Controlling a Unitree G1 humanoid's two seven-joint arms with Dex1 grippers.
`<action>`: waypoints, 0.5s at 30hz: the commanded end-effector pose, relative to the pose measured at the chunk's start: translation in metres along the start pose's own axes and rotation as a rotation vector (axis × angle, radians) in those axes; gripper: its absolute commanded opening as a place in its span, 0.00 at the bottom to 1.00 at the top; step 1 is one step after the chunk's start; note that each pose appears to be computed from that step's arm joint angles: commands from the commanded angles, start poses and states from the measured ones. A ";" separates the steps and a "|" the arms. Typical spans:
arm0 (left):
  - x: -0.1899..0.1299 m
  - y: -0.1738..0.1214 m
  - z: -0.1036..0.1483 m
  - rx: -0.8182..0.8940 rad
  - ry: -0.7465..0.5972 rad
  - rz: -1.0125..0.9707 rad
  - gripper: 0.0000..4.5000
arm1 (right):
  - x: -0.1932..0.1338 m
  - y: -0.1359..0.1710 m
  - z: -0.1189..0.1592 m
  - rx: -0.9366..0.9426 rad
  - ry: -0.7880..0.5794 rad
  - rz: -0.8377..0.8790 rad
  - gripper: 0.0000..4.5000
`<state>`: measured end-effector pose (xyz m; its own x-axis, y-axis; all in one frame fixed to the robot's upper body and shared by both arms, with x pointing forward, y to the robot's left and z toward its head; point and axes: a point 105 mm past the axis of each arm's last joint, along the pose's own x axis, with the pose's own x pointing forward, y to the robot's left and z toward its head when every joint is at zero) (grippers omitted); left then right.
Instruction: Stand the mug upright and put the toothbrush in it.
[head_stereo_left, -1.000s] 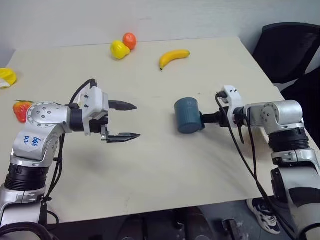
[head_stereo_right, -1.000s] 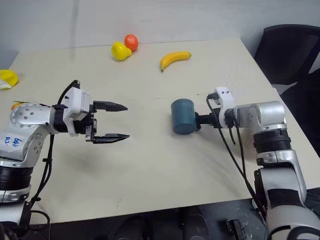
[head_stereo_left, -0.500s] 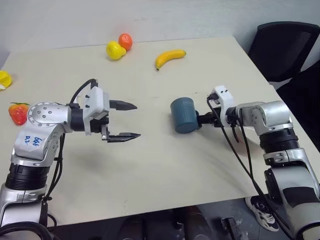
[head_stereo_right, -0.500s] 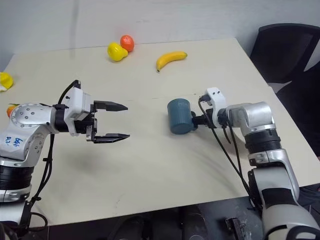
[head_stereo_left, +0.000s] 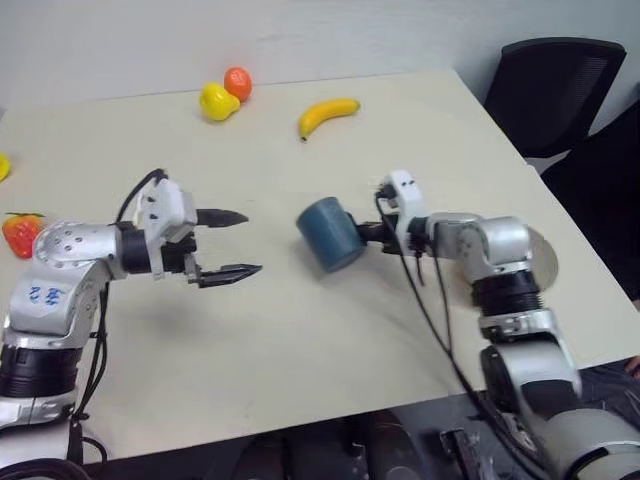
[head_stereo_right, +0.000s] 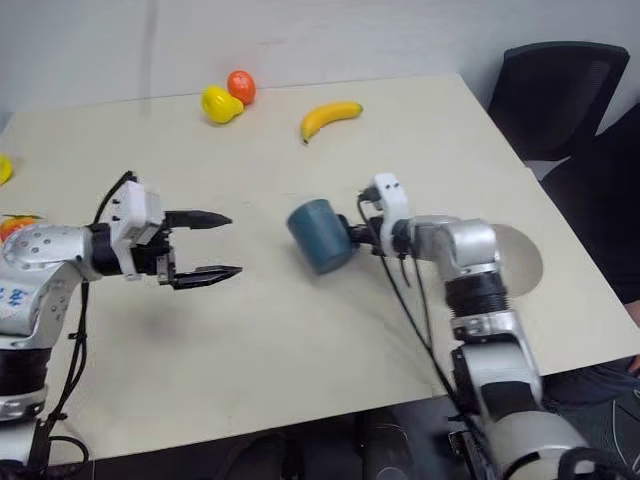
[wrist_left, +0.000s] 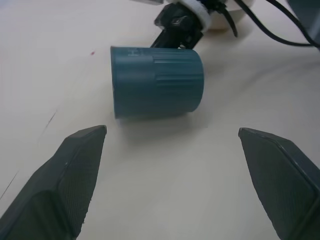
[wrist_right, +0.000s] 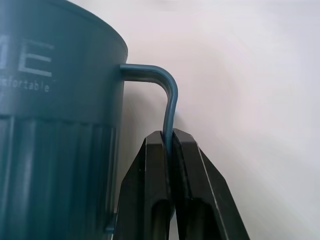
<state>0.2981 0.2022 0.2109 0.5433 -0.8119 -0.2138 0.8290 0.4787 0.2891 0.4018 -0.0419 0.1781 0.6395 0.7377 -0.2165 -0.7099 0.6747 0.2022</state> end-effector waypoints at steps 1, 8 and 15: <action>-0.039 0.012 0.006 -0.044 -0.014 0.183 1.00 | 0.013 0.027 0.033 -0.118 -0.249 -0.001 0.00; -0.094 0.012 -0.005 -0.182 -0.014 0.417 1.00 | 0.048 0.075 0.014 -0.222 -0.465 0.031 0.00; -0.101 0.004 -0.006 -0.188 0.012 0.455 1.00 | 0.068 0.087 -0.037 -0.337 -0.424 0.064 0.00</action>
<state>0.2513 0.2919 0.2150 0.8523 -0.5009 -0.1504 0.5199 0.8428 0.1393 0.3813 0.0542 0.1433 0.6397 0.7509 0.1642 -0.7433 0.6587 -0.1164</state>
